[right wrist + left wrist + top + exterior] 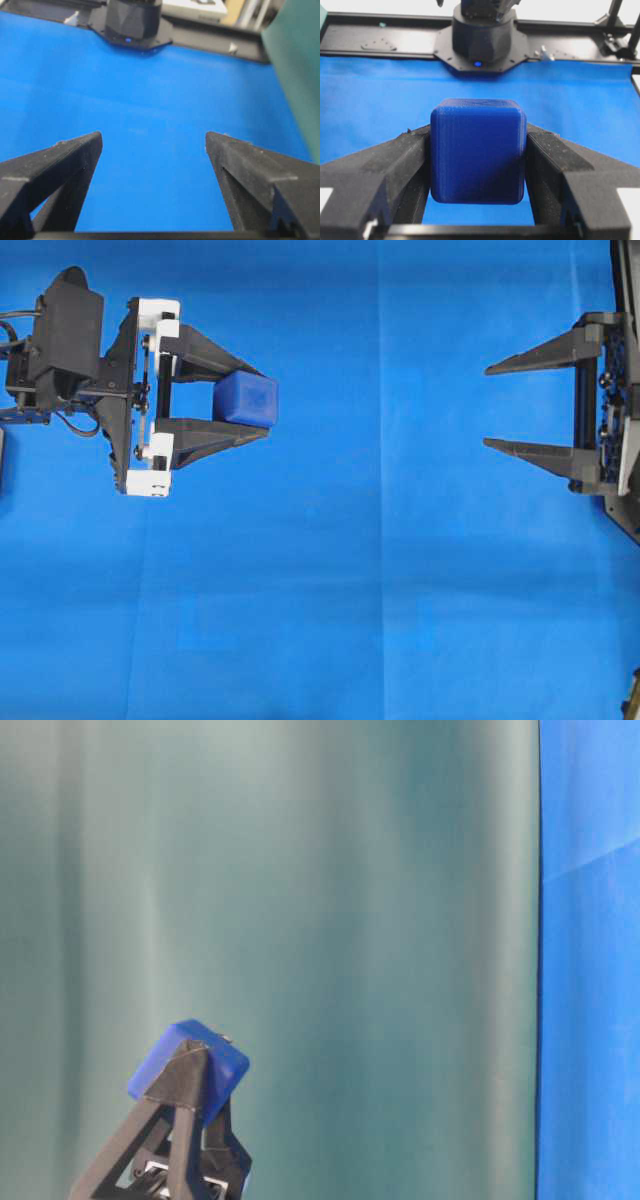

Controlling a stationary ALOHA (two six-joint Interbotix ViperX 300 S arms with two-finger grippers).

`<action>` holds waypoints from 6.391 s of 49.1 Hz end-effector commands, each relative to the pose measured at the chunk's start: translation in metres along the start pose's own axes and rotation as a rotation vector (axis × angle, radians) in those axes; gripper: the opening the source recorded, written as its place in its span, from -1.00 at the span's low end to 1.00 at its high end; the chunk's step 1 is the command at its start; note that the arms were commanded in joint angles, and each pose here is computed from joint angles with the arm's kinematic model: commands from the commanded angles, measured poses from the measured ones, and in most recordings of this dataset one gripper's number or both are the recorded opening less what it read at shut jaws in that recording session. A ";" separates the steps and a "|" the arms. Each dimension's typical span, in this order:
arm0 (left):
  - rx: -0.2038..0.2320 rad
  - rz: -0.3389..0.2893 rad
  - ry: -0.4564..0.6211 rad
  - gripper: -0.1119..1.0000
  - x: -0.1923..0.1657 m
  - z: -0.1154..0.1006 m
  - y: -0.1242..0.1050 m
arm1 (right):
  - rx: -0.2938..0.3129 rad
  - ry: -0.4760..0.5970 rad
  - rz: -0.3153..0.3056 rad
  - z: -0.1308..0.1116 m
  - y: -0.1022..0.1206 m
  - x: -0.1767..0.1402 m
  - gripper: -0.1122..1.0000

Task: Handover the blue block to the right arm after grasping it with the left arm, then place it in the designated position.
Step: 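Lift the cube and rotate the left gripper to hold it upright, then rotate the right gripper to face the held cube, then move the right gripper toward the left gripper around the cube, then close the right gripper on the cube and open the left gripper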

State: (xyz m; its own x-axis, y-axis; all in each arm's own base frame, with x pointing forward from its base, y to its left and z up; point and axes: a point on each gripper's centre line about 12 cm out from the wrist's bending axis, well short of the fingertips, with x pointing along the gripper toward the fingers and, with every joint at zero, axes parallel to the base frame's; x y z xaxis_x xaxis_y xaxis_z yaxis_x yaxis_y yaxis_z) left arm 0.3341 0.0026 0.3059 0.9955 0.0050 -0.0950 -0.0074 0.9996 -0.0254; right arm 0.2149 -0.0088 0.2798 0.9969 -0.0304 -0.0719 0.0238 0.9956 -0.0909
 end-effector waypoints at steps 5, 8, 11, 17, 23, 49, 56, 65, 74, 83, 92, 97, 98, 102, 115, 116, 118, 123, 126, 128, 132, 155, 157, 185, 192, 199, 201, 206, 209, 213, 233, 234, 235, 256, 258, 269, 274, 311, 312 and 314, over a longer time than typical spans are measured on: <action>-0.009 0.001 -0.038 0.04 -0.003 0.011 0.000 | -0.152 -0.024 0.008 0.020 -0.001 0.003 0.94; -0.011 0.001 -0.040 0.03 -0.003 0.011 0.000 | -0.220 -0.019 0.007 0.025 -0.001 0.002 0.94; -0.012 0.000 -0.043 0.04 -0.003 0.011 0.000 | -0.282 -0.013 0.004 0.029 -0.002 0.001 0.94; -0.012 0.000 -0.043 0.03 -0.003 0.011 0.000 | -0.387 0.000 -0.004 0.037 -0.004 0.001 0.94; -0.012 0.000 -0.043 0.04 -0.003 0.011 0.000 | -0.516 0.014 -0.005 0.038 -0.005 0.001 0.94; -0.014 0.000 -0.043 0.04 -0.003 0.011 0.000 | -1.011 -0.004 0.017 0.039 -0.002 0.002 0.94; -0.014 0.000 -0.043 0.04 -0.003 0.011 0.000 | -1.077 -0.011 0.021 0.040 -0.001 0.002 0.94; -0.015 0.001 -0.043 0.04 -0.003 0.011 0.000 | -1.172 -0.012 0.026 0.039 0.000 0.002 0.93; -0.015 0.001 -0.045 0.03 -0.003 0.011 0.000 | -1.245 -0.011 0.030 0.039 0.000 0.002 0.91; -0.014 0.000 -0.043 0.03 -0.003 0.011 0.000 | -1.267 -0.005 0.029 0.038 -0.001 0.002 0.91; -0.015 0.001 -0.045 0.03 -0.003 0.011 0.000 | -1.268 -0.007 0.030 0.038 0.000 0.002 0.91; -0.015 0.001 -0.043 0.04 -0.003 0.011 0.000 | -1.268 -0.007 0.030 0.038 0.000 0.002 0.91; -0.014 0.000 -0.043 0.03 -0.003 0.011 0.000 | -1.268 -0.007 0.030 0.038 0.000 0.002 0.91; -0.015 0.001 -0.043 0.04 -0.003 0.011 0.000 | -1.270 -0.010 0.030 0.039 0.000 0.002 0.91; -0.015 0.001 -0.043 0.04 -0.003 0.011 0.000 | -1.273 -0.012 0.031 0.039 0.000 0.002 0.91; -0.014 0.002 -0.043 0.03 -0.003 0.011 0.001 | -1.273 -0.012 0.031 0.039 0.000 0.002 0.91; -0.015 0.001 -0.043 0.03 -0.003 0.011 0.000 | -1.274 -0.012 0.031 0.039 0.000 0.002 0.91; -0.015 0.001 -0.043 0.04 -0.003 0.011 0.000 | -1.273 -0.011 0.032 0.039 0.000 0.002 0.91; -0.015 0.001 -0.043 0.03 -0.003 0.011 0.000 | -1.274 -0.011 0.032 0.039 0.000 0.002 0.91; -0.015 0.002 -0.043 0.03 -0.003 0.011 0.001 | -1.273 -0.009 0.031 0.039 0.000 0.002 0.91; -0.015 0.001 -0.045 0.03 -0.003 0.011 0.000 | -1.274 -0.012 0.033 0.039 0.000 0.002 0.91; -0.015 0.001 -0.045 0.04 -0.003 0.011 0.000 | -1.274 -0.009 0.038 0.038 0.001 0.003 0.91; -0.015 0.001 -0.041 0.04 -0.003 0.010 0.000 | -1.274 -0.007 0.040 0.037 0.001 0.004 0.91; -0.020 0.001 -0.045 0.03 -0.003 0.011 0.000 | -1.324 0.007 0.109 0.050 0.003 0.055 0.91; -0.020 0.001 -0.038 0.03 -0.003 0.010 0.000 | -1.322 -0.005 0.136 0.055 0.005 0.078 0.91; -0.020 0.001 -0.038 0.03 -0.003 0.010 0.000 | -1.332 -0.015 0.159 0.059 0.008 0.099 0.91; -0.020 0.001 -0.037 0.03 -0.003 0.010 0.000 | -1.340 -0.019 0.164 0.060 0.008 0.105 0.91; -0.020 0.001 -0.037 0.04 -0.003 0.010 0.000 | -1.352 -0.036 0.176 0.064 0.009 0.123 0.91; -0.020 0.001 -0.035 0.03 -0.003 0.010 0.000 | -1.356 -0.036 0.178 0.066 0.009 0.133 0.91; -0.020 0.001 -0.035 0.04 -0.003 0.010 0.000 | -1.359 -0.036 0.178 0.069 0.008 0.146 0.91; -0.018 0.001 -0.035 0.03 -0.003 0.010 0.000 | -1.361 -0.043 0.169 0.079 0.006 0.199 0.91; -0.020 0.001 -0.035 0.04 -0.003 0.010 0.000 | -1.361 -0.043 0.166 0.080 0.005 0.201 0.91; -0.020 0.001 -0.037 0.04 -0.003 0.010 0.000 | -1.361 -0.045 0.169 0.080 0.006 0.203 0.91; -0.018 0.001 -0.031 0.03 -0.003 0.009 0.000 | -1.363 -0.046 0.160 0.083 0.005 0.217 0.91; -0.018 0.001 -0.032 0.04 -0.003 0.010 0.000 | -1.362 -0.043 0.158 0.083 0.004 0.217 0.91; -0.018 0.001 -0.031 0.04 -0.003 0.009 0.000 | -1.353 0.043 0.130 0.078 -0.004 0.217 0.44; -0.018 0.001 -0.031 0.03 -0.003 0.009 0.000 | -1.346 0.064 0.121 0.078 -0.007 0.217 0.04; 0.028 0.001 -0.034 0.05 -0.001 0.009 0.000 | -1.332 0.060 0.125 0.077 -0.005 0.216 0.04; 0.026 0.001 -0.037 0.05 -0.001 0.010 0.000 | -1.332 0.063 0.124 0.077 -0.006 0.216 0.04; 0.015 0.001 -0.038 0.05 -0.001 0.010 0.000 | -1.331 0.062 0.125 0.077 -0.005 0.216 0.04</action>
State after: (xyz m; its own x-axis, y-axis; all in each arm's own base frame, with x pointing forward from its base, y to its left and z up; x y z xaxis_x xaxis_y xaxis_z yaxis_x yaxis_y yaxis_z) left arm 0.3334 0.0048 0.3066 0.9958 0.0123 -0.0904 -0.0130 0.9999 -0.0068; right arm 0.4372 -0.0118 0.3230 0.9722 0.0212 -0.2332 -0.2338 0.1429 -0.9617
